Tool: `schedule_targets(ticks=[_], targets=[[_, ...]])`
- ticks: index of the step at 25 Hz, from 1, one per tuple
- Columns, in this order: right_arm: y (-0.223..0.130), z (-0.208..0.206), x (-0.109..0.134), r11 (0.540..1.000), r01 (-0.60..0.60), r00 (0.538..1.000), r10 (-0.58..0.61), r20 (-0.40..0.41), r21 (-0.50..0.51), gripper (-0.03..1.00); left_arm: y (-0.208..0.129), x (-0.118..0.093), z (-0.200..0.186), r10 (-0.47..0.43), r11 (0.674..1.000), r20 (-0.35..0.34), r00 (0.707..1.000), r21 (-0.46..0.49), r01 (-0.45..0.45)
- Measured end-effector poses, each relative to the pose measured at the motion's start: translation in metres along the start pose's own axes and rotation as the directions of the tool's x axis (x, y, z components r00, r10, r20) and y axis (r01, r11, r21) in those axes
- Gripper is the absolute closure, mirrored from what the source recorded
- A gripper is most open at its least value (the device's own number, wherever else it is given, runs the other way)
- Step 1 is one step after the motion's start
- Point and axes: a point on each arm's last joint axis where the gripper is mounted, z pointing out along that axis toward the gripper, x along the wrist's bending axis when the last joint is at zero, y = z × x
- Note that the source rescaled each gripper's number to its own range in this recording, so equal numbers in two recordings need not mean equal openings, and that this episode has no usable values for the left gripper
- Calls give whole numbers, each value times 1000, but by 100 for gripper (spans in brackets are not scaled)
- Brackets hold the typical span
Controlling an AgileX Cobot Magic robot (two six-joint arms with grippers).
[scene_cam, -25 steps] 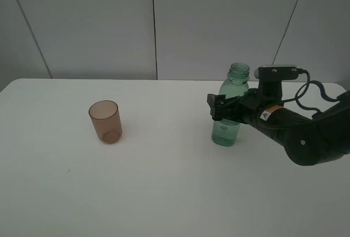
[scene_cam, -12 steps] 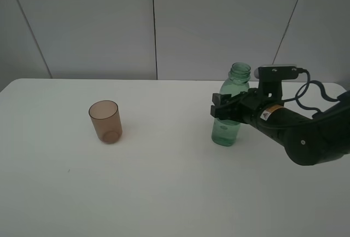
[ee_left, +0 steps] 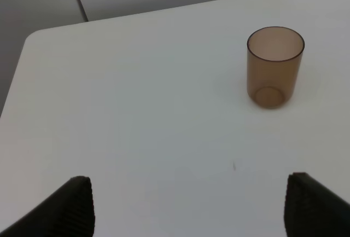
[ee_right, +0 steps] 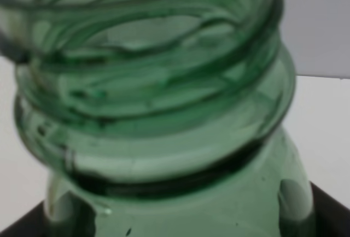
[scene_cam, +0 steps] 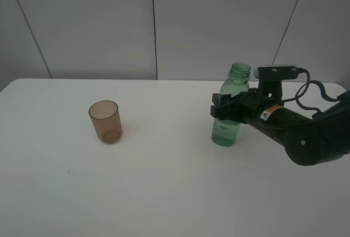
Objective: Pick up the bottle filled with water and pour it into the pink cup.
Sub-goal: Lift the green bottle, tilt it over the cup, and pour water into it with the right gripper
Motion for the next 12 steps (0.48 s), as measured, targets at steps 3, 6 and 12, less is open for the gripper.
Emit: schedule_targets(ticks=[3,6,12], targets=[[0,0,2,1000,18,1000,-18,-20,3,91,0,0,0,0,1000,0,1000,0,0],[0,-1,3,1000,31,999,-31,-35,4,91,0,0,0,0,1000,0,1000,0,0],[6,-5,6,999,52,997,-51,-63,13,96,0,0,0,0,1000,0,1000,0,0]])
